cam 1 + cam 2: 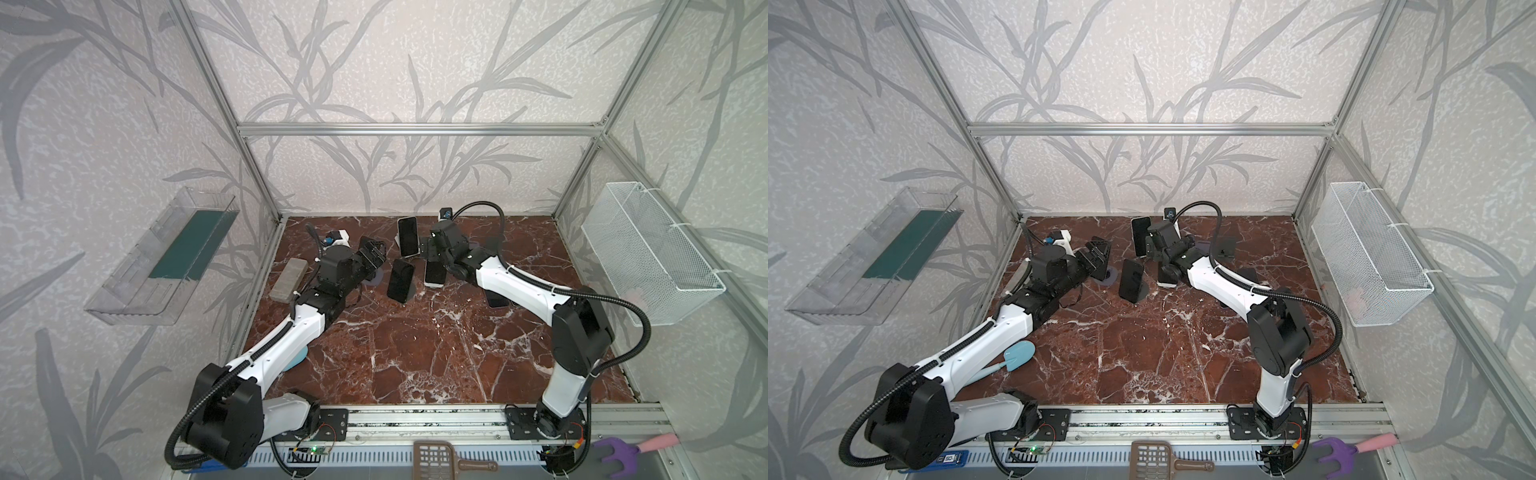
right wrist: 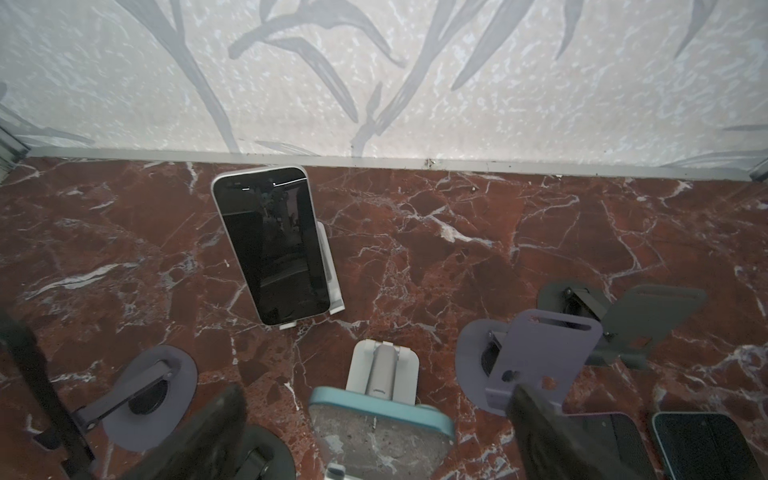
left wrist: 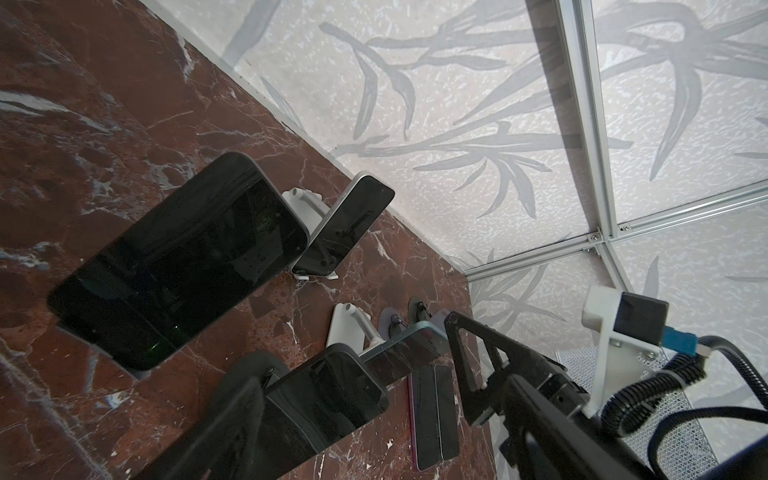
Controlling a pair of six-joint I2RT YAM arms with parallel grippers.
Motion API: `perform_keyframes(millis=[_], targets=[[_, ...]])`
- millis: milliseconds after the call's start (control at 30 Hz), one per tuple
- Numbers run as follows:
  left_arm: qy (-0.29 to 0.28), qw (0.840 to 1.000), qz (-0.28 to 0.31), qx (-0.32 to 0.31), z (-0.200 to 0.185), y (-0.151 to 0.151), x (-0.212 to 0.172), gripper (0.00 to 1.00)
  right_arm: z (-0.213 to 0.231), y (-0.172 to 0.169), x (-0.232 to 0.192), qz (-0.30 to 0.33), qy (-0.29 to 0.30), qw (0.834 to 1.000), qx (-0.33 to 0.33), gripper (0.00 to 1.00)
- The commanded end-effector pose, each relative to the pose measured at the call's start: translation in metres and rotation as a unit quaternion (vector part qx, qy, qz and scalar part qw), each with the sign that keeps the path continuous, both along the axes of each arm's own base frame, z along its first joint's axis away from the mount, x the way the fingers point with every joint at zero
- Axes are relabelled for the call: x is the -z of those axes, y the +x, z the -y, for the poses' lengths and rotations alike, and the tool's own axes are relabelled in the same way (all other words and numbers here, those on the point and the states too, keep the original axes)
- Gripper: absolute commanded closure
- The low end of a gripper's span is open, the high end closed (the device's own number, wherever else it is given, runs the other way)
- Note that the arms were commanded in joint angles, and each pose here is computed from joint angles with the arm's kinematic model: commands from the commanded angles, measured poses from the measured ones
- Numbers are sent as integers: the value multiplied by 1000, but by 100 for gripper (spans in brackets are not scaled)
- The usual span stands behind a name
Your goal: Remove the phone from the phone stand
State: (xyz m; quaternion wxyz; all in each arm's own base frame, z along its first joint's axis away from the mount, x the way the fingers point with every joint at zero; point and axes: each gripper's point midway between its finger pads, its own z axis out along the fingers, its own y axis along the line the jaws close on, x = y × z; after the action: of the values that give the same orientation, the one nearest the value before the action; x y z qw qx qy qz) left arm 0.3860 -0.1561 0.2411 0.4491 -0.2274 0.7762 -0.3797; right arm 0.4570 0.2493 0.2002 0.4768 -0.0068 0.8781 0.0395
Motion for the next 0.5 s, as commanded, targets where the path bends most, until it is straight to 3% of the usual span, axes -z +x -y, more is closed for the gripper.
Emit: perform_keyframes(millis=[0, 200, 467], targets=[[-22, 1000, 10, -1, 1, 5, -14, 9, 2, -1, 3, -24, 8, 1000, 5, 3], [-37, 999, 11, 13, 7, 6, -15, 17, -6, 2, 11, -30, 18, 999, -2, 0], [-45, 999, 10, 15, 7, 6, -16, 17, -3, 7, 23, -30, 18, 999, 23, 0]])
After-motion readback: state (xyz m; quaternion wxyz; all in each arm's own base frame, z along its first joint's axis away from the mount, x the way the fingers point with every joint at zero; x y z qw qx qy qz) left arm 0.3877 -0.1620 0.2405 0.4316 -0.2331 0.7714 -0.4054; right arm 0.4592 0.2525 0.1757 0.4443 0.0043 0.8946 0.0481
